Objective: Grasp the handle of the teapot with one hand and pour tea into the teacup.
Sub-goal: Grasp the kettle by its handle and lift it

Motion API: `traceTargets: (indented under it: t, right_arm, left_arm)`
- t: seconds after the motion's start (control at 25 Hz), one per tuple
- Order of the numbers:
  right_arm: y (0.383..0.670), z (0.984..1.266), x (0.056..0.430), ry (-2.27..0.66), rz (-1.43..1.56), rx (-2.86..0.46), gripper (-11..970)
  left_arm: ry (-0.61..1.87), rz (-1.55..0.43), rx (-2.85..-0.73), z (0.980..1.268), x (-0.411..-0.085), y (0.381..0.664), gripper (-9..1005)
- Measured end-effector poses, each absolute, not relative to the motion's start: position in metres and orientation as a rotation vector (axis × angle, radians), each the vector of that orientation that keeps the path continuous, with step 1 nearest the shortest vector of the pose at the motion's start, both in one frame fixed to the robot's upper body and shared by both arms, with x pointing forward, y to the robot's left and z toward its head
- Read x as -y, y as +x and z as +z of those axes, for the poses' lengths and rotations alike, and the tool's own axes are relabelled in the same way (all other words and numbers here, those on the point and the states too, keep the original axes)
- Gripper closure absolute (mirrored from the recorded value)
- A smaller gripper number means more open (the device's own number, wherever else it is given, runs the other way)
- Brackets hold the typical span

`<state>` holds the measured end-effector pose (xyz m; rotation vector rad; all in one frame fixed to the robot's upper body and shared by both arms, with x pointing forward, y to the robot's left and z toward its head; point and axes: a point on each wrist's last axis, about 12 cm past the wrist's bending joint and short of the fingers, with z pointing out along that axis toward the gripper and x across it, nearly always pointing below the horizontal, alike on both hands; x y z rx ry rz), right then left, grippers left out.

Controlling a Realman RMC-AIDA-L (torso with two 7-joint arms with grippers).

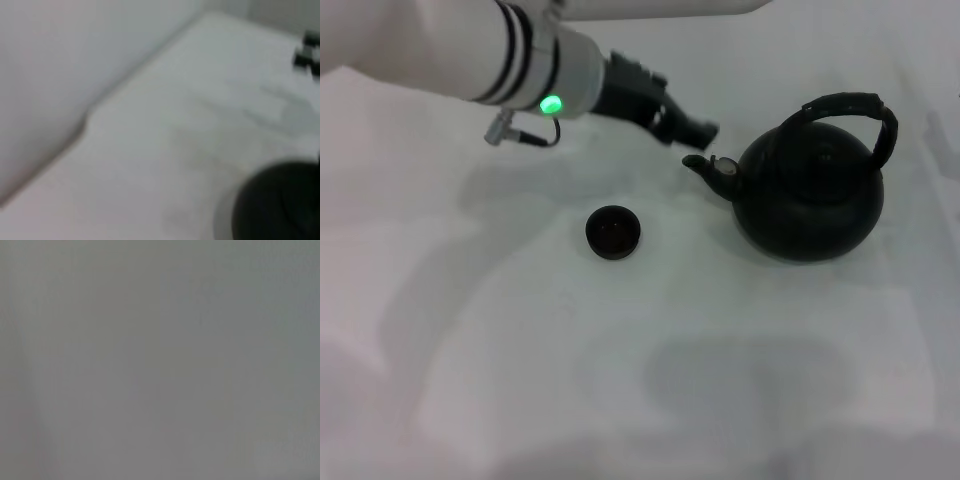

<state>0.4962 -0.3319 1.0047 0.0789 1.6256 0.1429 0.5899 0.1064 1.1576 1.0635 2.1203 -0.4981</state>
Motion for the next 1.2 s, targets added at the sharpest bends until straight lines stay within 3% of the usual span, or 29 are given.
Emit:
traceTargets:
  t: [0.36, 0.68, 0.84, 1.2]
  right_arm:
    - [0.496, 1.005, 0.332, 0.080, 0.142, -1.624, 87]
    - [0.497, 1.007, 0.331, 0.075, 0.146, -1.613, 87]
    - [0.499, 1.009, 0.330, 0.073, 0.153, -1.601, 87]
    - [0.500, 1.010, 0.331, 0.069, 0.148, -1.594, 87]
  left_arm:
    - [0.702, -0.658, -1.874, 1.160, -0.146, 0.599, 122]
    - [0.305, -0.626, -1.860, 1.117, -0.194, 0.603, 123]
    - [0.246, -0.599, -1.855, 1.100, -0.205, 0.603, 123]
    - [0.201, -0.562, -1.547, 1.073, -0.236, 0.579, 123]
